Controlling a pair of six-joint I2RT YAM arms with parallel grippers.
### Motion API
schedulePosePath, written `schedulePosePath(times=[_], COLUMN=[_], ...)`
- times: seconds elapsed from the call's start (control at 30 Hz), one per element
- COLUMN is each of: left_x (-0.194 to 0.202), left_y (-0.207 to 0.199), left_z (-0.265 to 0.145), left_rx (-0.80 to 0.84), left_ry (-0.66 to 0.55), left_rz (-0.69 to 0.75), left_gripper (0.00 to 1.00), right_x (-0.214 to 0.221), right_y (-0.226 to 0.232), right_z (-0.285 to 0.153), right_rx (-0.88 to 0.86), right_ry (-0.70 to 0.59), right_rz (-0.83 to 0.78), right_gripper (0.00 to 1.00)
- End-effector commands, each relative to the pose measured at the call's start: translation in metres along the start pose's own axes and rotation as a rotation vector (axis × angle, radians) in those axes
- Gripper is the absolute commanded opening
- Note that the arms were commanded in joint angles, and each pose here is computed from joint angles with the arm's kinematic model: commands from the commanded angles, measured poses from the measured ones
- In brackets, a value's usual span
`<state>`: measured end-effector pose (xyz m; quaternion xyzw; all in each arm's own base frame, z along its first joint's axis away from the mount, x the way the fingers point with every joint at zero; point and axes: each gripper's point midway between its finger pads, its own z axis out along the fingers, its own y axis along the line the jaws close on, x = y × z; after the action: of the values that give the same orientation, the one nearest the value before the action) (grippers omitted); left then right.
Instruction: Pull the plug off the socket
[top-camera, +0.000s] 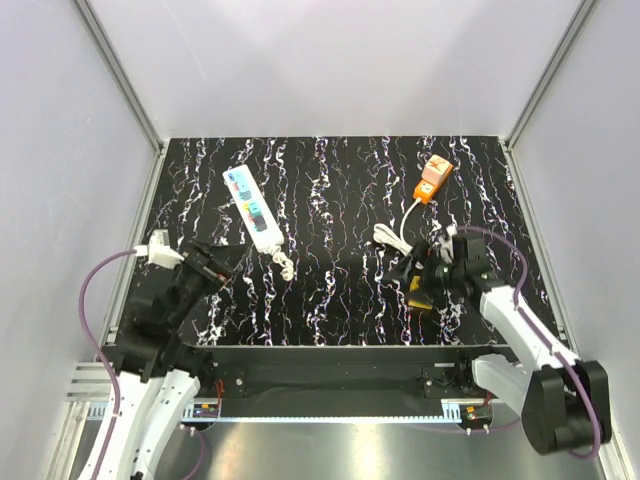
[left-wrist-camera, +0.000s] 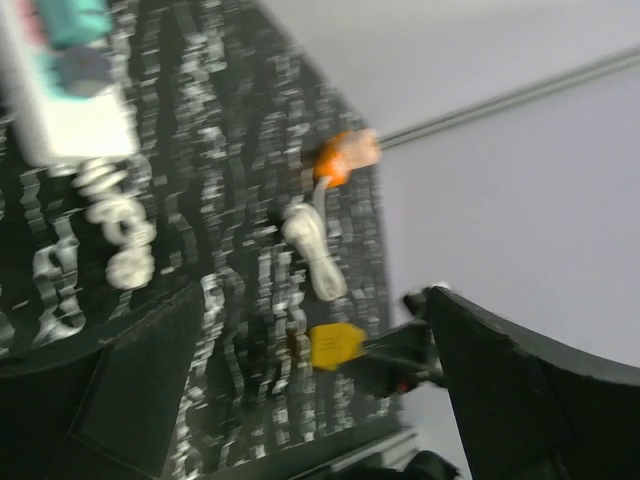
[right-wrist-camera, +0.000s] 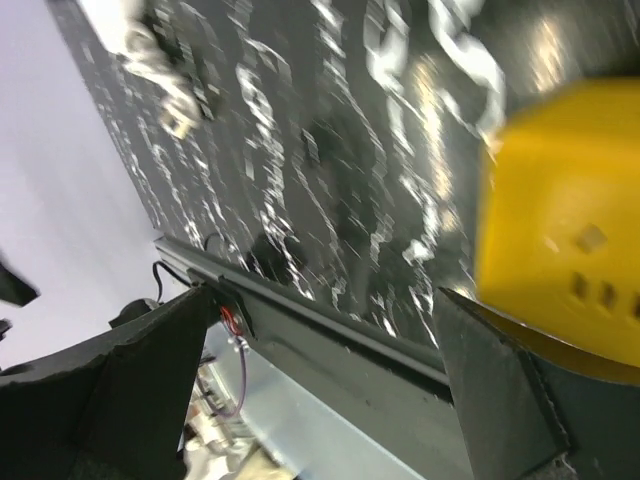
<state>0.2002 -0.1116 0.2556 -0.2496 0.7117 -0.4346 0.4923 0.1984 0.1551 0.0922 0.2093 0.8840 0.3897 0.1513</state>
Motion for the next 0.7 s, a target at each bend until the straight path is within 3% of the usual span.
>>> schedulePosePath(times=[0.0,0.13,0.2,0.23,0.37,0.53,0.67], left_x=[-0.006,-0.008,-0.016,-0.021,-0.029,-0.017,0.004], left_y=[0.028,0.016,0.009,0.005,0.005,0.028,0.048], left_z=[0.004,0.006,0.009,0.01,0.016,0.028,0.039], left_rx=[-0.189,-0.194,-0.19,-0.191,-0.234,-0.34,-0.408], left_ry=[0.033,0.117,0.117,0.103,0.12,0.233,0.373], left_rz=[0.152,0.285,0.336,0.354,0.404,0.392,0.352], left_gripper=[0.99,0.99,0.99,0.99,0.99,0.99,0.91], right_x=[-0.044,-0.065,-0.07,-0.067,-0.064,-0.052,-0.021], right_y=[0.05,0.12,0.128,0.153,0.167,0.185,0.2], right_z=[-0.007,-0.003,0.017,0.021,0.086,0.152,0.179], right_rx=[-0.085,-0.152,-0.111,-0.143,-0.072,-0.071,-0.108], right_ry=[-0.109,-0.175,-0.153,-0.15,-0.101,-0.029,0.004], right_rz=[-0.213,-0.412,-0.473,-0.531,-0.681,-0.786,-0.876], right_gripper=[1.0,1.0,1.0,1.0,1.0,1.0,0.98])
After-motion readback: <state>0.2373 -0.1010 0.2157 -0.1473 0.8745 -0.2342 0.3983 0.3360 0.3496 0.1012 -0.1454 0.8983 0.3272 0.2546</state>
